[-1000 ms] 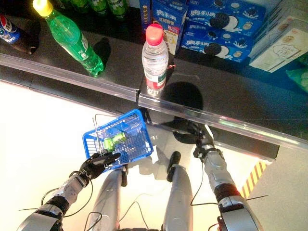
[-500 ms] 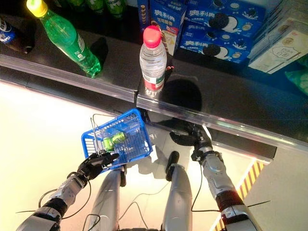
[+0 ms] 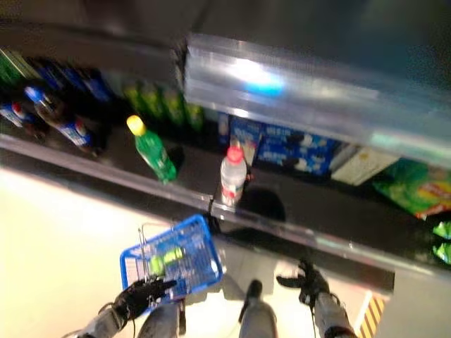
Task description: Pick up the drink and place into the basket.
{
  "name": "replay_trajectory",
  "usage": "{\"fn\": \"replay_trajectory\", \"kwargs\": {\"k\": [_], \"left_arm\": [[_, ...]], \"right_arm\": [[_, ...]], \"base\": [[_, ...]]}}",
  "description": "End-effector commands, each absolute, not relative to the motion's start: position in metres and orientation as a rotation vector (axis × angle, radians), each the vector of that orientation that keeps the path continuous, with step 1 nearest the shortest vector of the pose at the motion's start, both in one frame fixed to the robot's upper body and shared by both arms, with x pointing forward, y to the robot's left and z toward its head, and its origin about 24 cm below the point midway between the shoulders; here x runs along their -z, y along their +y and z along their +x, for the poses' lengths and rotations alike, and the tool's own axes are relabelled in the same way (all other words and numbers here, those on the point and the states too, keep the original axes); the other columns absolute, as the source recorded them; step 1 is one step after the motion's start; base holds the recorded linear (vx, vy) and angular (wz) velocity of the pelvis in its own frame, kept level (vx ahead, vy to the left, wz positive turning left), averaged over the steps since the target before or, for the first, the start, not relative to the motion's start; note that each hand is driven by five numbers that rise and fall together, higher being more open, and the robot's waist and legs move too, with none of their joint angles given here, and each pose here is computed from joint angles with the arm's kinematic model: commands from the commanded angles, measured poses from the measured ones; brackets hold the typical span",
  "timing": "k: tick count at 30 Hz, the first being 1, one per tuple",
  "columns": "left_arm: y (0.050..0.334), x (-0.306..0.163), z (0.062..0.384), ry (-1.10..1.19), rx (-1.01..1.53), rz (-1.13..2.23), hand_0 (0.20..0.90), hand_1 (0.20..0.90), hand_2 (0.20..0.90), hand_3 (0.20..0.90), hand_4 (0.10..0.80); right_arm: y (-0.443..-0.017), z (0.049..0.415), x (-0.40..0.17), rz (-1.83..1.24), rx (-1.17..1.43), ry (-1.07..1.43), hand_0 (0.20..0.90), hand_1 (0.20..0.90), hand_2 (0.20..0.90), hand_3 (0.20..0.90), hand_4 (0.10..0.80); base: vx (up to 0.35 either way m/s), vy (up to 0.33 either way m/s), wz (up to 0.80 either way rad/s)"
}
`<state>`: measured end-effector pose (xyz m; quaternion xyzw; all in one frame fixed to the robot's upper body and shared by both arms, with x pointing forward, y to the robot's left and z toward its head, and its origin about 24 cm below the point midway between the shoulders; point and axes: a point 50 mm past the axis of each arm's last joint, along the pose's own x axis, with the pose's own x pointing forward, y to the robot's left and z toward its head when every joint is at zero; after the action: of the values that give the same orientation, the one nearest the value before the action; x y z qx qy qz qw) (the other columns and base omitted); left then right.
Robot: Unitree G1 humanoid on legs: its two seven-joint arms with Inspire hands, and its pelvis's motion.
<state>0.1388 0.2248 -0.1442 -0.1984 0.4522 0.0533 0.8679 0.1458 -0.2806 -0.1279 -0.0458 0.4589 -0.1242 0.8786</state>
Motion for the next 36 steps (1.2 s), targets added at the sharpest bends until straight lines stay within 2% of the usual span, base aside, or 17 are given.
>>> {"fn": "replay_trajectory", "kwargs": {"k": [1,4,8,16,18,23,32,36], "left_arm": [[0.256,0.138,0.132,0.927,-0.129,-0.267,0.300,0.300,0.300,0.200,0.100],[0.262,0.141,0.119,0.977,-0.152,-0.235,0.300,0.300,0.300,0.200,0.100],[0.265,0.143,0.111,1.001,-0.156,-0.232,0.300,0.300,0.300,0.200,0.100],[0.268,0.140,0.115,0.971,-0.142,-0.237,0.300,0.300,0.300,0.200,0.100],[0.267,0.136,0.124,0.946,-0.101,-0.231,0.300,0.300,0.300,0.200,0.100],[0.274,0.125,0.149,0.892,-0.071,-0.153,0.300,0.300,0.300,0.200,0.100],[0.290,0.125,0.134,0.906,-0.173,-0.166,0.300,0.300,0.300,0.200,0.100],[0.291,0.126,0.132,0.918,-0.176,-0.179,0.300,0.300,0.300,0.200,0.100]], "right_arm": [[-0.275,0.135,0.136,-0.149,0.195,1.041,0.900,0.900,0.900,0.900,0.800],[-0.270,0.112,0.146,-0.145,0.175,1.127,0.900,0.900,0.900,0.900,0.800],[-0.270,0.098,0.150,-0.144,0.176,1.171,0.900,0.900,0.900,0.900,0.800],[-0.277,0.095,0.148,-0.134,0.205,1.180,0.900,0.900,0.900,0.900,0.800],[-0.280,0.093,0.147,-0.126,0.231,1.182,0.900,0.900,0.900,0.900,0.800],[-0.275,0.094,0.148,-0.068,0.264,1.138,0.900,0.900,0.900,0.900,0.800],[-0.276,0.098,0.147,-0.089,0.236,1.125,0.900,0.900,0.900,0.900,0.800],[-0.270,0.104,0.147,-0.079,0.220,1.105,0.900,0.900,0.900,0.900,0.800]], "base": [[0.213,0.030,0.13],[0.197,0.032,0.00],[0.125,0.020,-0.08],[0.087,0.076,-0.10],[0.024,0.197,-0.11],[-0.213,0.089,-0.27],[-0.248,0.081,-0.50],[-0.291,-0.154,-0.27]]}}
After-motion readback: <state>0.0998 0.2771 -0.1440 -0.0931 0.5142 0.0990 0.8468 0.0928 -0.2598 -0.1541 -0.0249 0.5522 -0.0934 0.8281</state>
